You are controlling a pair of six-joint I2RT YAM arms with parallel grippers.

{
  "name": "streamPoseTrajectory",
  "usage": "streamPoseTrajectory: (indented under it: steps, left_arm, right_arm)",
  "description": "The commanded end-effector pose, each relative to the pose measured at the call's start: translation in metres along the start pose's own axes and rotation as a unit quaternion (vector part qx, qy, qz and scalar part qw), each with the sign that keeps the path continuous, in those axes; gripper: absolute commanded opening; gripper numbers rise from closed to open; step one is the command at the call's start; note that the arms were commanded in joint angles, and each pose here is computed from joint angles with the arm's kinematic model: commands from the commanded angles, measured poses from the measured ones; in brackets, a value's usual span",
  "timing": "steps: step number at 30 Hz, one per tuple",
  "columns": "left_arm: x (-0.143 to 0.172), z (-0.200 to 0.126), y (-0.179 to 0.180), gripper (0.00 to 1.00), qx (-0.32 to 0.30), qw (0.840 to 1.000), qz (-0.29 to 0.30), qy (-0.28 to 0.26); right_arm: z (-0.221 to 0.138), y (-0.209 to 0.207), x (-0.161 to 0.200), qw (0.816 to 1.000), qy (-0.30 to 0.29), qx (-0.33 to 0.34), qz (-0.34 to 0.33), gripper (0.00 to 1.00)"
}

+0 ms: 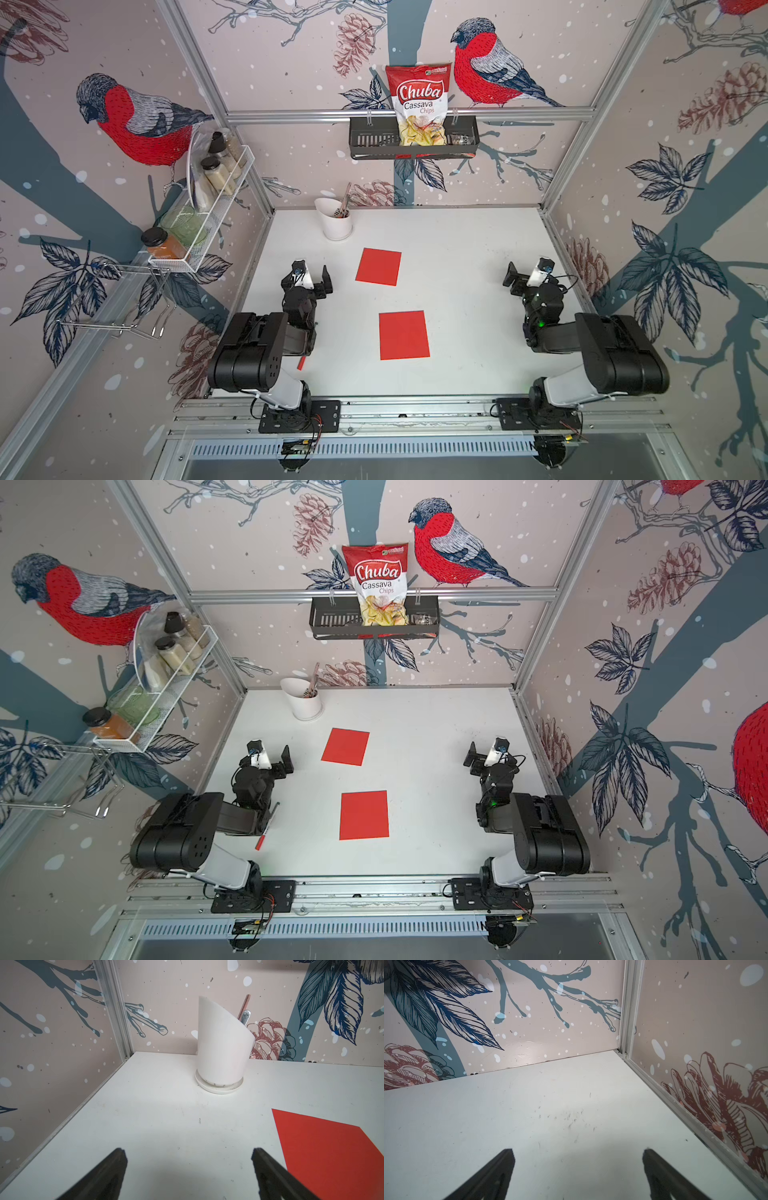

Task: Fold the square paper along the opposite sides
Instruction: Pick up the paper from the center of the board.

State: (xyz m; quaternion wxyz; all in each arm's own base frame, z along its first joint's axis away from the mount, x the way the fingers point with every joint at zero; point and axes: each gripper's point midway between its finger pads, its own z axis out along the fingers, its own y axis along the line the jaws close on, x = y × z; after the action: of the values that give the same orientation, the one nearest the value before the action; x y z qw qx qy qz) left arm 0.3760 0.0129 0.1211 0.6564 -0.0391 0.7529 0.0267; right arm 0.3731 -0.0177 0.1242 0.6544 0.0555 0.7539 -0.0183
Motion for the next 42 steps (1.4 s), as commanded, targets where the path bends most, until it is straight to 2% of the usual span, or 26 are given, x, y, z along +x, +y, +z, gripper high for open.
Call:
streamPoseTrajectory:
  steps: [1,11,13,14,16,18,21,25,28,31,34,36,42]
  left_arm:
    - [-0.008,0.001,0.0,0.97,0.003,1.0,0.0,-0.015]
    - [-0.009,0.001,-0.001,0.97,0.004,1.0,0.0,-0.016]
    - [-0.009,0.0,0.0,0.97,0.001,1.0,0.001,-0.016]
    - [-0.013,0.001,0.003,0.96,-0.014,1.0,-0.001,-0.021]
    - [-0.029,0.0,0.013,0.97,-0.09,0.996,0.013,-0.017]
    - [-0.051,0.002,0.01,0.97,-0.14,0.99,0.027,-0.002]
    - [-0.073,0.012,-0.01,0.97,-0.123,0.992,0.008,0.034]
    - [-0.081,0.033,-0.026,0.96,-0.123,0.983,-0.098,0.099]
    - [-0.063,0.064,-0.066,0.97,-0.069,0.976,-0.105,0.177]
    - [-0.047,0.099,-0.108,0.96,-0.022,0.964,-0.089,0.248]
    - [-0.014,0.127,-0.143,0.88,0.038,0.946,-0.082,0.312]
    - [0.008,0.135,-0.152,0.84,0.049,0.933,-0.079,0.346]
    - [0.058,0.131,-0.151,0.85,0.045,0.906,-0.085,0.413]
  right_arm:
    - [0.0,0.001,-0.002,1.0,-0.003,-0.002,0.007,1.0]
    - [0.0,0.001,-0.001,1.0,-0.003,-0.001,0.006,1.0]
    - [-0.001,0.0,-0.005,1.0,-0.011,0.022,-0.003,1.0]
    - [-0.004,0.002,-0.009,0.999,-0.015,0.03,-0.012,1.0]
    - [-0.007,0.012,-0.025,0.998,-0.025,0.048,-0.038,1.0]
    - [0.001,0.055,-0.041,0.996,0.01,0.019,-0.086,1.0]
    - [0.011,0.113,-0.064,0.996,0.043,-0.039,-0.061,1.0]
    - [0.019,0.188,-0.072,0.988,0.076,-0.13,-0.045,1.0]
    - [0.03,0.224,-0.061,0.974,0.122,-0.191,0.014,1.0]
    - [0.045,0.256,-0.05,0.956,0.157,-0.245,0.026,1.0]
    - [0.065,0.276,-0.028,0.937,0.198,-0.285,0.041,1.0]
    - [0.074,0.287,-0.016,0.921,0.222,-0.314,0.059,1.0]
    - [0.073,0.32,0.014,0.889,0.246,-0.373,0.097,1.0]
